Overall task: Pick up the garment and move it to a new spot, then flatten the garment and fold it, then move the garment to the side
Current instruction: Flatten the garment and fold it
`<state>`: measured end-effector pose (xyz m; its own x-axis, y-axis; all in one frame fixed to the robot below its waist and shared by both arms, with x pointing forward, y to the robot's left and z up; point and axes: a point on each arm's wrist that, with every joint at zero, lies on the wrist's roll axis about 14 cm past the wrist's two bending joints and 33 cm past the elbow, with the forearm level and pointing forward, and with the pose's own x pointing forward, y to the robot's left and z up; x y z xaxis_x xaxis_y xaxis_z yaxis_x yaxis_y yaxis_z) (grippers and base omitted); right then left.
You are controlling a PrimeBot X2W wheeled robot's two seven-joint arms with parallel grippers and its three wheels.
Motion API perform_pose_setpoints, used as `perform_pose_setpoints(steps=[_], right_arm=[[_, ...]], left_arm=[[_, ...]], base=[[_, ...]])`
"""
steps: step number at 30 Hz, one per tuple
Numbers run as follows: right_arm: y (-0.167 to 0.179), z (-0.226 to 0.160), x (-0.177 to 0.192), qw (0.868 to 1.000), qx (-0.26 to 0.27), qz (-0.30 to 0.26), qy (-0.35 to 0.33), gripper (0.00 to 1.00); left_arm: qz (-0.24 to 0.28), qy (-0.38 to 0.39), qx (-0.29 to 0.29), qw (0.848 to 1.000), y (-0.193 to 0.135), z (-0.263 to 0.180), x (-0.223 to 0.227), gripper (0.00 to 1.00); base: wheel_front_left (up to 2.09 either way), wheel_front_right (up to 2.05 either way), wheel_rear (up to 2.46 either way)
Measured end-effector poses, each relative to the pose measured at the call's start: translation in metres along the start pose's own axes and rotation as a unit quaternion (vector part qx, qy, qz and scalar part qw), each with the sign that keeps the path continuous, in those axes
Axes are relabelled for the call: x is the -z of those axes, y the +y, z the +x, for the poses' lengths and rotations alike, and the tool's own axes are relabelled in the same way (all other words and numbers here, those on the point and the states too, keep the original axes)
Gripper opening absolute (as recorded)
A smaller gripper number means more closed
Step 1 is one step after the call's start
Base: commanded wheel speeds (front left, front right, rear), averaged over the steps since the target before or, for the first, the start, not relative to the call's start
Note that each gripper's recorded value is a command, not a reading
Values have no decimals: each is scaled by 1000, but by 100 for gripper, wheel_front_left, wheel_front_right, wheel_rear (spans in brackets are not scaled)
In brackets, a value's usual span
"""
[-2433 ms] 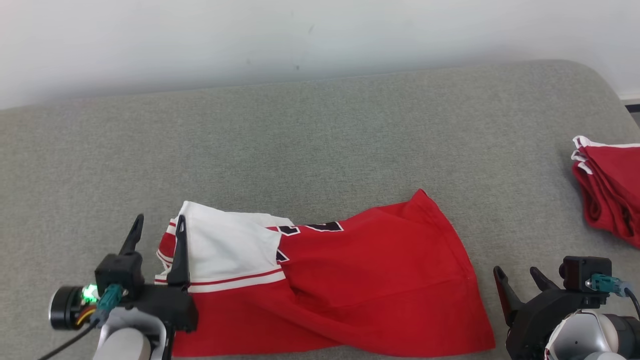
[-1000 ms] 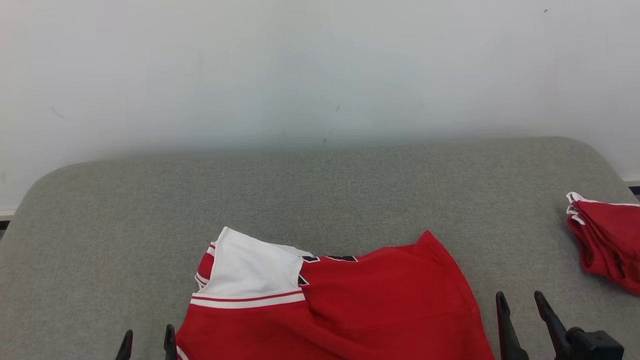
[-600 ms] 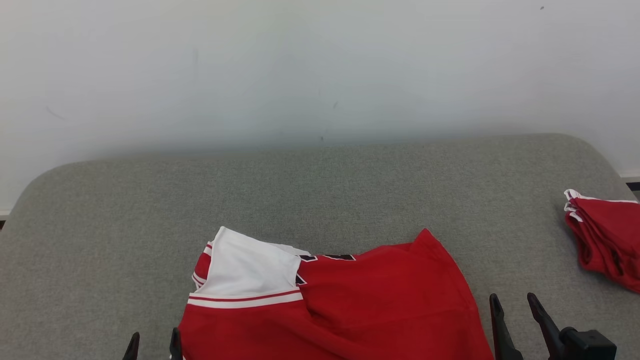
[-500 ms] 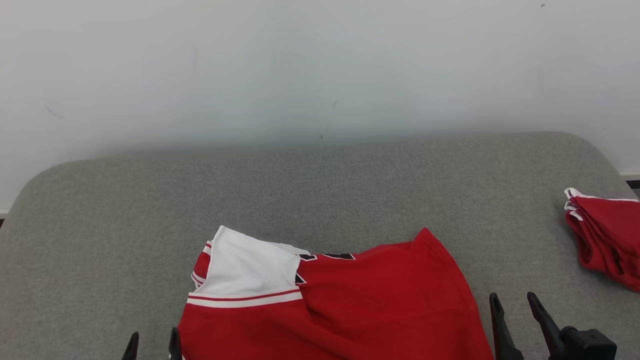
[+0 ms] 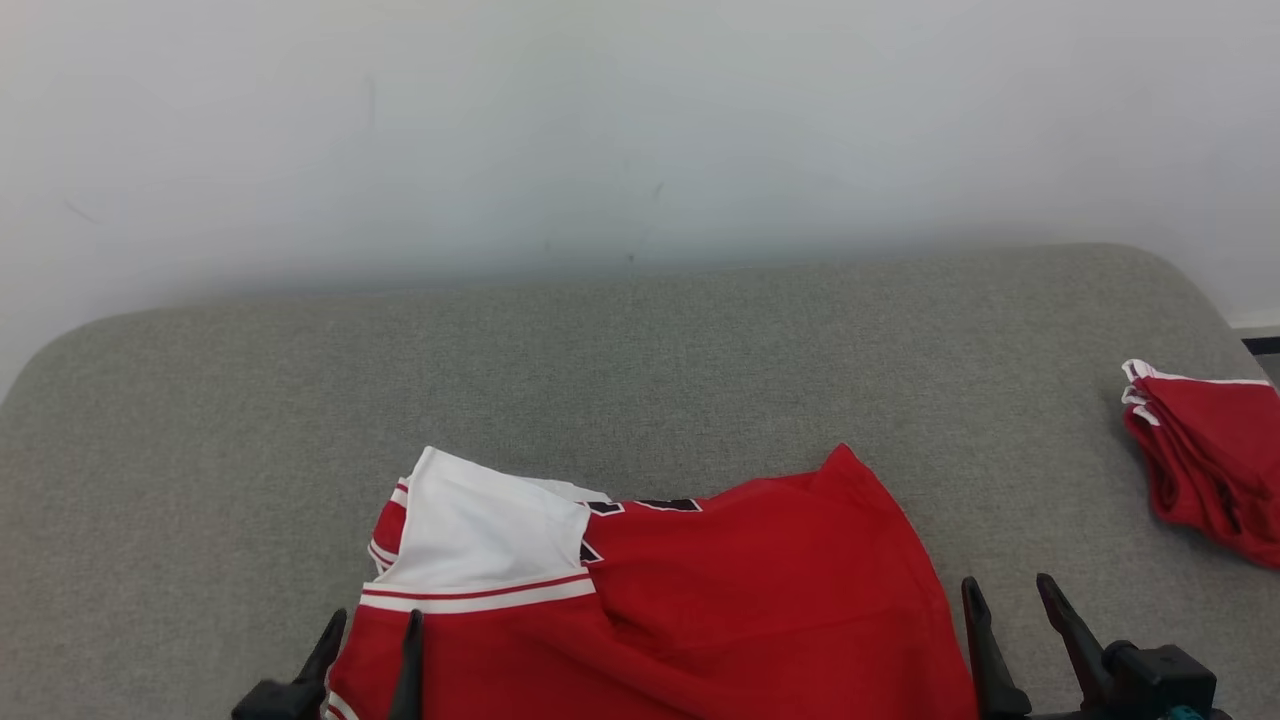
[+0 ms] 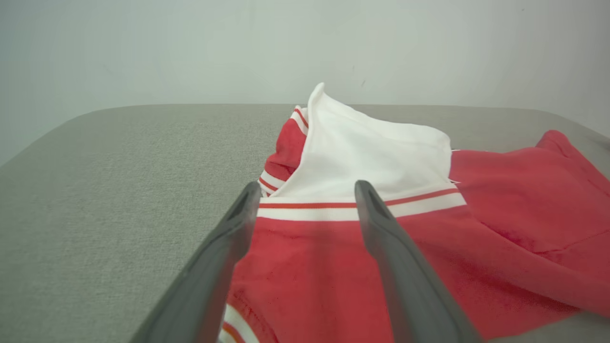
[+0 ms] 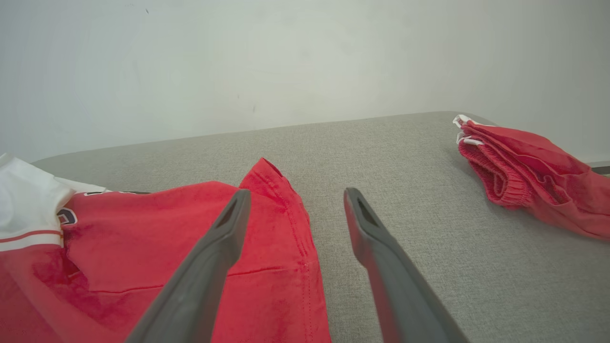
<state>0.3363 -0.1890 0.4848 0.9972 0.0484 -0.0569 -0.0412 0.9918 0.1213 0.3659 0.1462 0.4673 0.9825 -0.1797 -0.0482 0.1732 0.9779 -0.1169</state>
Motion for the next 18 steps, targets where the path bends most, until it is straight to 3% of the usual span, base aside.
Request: perform_pose_setpoints(steps=[9,18], right_arm=[[-10,-4,2,1000,15,-3,8,100],[-27,-11,6,999,42,-2,16,100]], left_arm=[[15,27,59,998,-19,47,0,100],[12,59,67,996,-19,73,14,100]], base=[[0,0,0],[0,0,0]])
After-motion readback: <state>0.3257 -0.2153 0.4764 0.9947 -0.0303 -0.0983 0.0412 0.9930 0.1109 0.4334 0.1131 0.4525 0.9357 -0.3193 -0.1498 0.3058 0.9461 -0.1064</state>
